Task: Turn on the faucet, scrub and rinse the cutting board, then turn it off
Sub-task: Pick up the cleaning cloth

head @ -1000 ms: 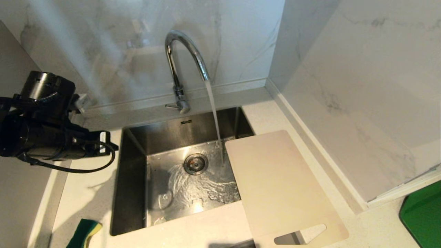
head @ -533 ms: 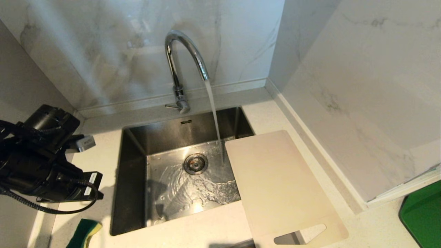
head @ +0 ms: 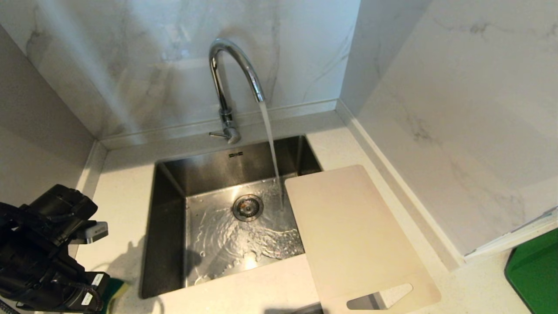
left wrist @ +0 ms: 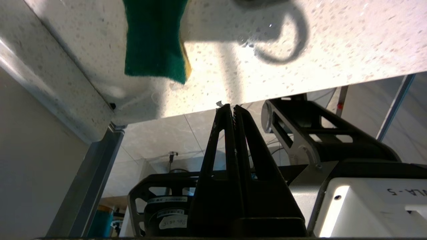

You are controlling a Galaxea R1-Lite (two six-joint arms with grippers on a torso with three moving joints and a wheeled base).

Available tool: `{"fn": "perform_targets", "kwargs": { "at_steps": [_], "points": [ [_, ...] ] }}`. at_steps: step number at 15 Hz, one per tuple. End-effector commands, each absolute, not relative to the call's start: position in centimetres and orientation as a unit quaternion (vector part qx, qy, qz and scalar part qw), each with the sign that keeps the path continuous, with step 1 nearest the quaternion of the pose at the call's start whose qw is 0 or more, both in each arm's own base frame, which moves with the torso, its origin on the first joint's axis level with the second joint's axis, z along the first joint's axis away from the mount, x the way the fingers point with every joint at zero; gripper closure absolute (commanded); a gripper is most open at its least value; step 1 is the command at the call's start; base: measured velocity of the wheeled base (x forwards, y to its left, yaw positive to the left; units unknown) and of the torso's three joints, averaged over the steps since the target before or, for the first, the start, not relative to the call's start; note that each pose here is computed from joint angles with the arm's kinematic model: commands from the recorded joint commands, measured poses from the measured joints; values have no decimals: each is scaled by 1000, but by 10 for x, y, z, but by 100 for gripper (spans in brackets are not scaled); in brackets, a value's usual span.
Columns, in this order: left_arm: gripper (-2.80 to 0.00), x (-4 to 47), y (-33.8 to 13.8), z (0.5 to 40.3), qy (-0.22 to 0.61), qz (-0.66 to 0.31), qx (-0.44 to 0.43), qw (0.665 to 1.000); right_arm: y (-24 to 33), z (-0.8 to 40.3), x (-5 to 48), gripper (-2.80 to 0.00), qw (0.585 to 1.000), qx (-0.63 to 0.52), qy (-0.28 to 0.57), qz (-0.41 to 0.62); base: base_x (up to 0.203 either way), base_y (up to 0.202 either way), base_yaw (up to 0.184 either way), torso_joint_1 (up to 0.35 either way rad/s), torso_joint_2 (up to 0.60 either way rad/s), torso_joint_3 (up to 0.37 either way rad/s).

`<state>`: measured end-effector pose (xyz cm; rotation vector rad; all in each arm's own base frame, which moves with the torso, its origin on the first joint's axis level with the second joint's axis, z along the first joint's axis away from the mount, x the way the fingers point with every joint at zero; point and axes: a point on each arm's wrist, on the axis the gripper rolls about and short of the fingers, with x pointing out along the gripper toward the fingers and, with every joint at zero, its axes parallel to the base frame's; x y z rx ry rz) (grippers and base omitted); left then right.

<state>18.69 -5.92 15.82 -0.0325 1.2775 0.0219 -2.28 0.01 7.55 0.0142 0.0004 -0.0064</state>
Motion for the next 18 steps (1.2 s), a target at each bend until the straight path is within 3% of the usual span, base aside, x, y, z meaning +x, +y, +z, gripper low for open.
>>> {"fn": "perform_targets", "kwargs": {
  "at_steps": [1,6,14,18],
  "points": [
    [0,178,-56,153,604,15,-14,796,0,75,-23,0,1000,8,1,-3,0,0,0,0,0,0],
    [0,177,-45,153,600,32,-26,799,0,75,-23,0,1000,7,1,-3,0,0,0,0,0,0],
    [0,186,-24,119,612,39,1,790,0,75,-23,0,1000,7,1,-3,0,0,0,0,0,0],
    [0,200,-20,114,578,48,-8,815,0,75,-23,0,1000,7,1,-3,0,0,0,0,0,0]
  ]
}}
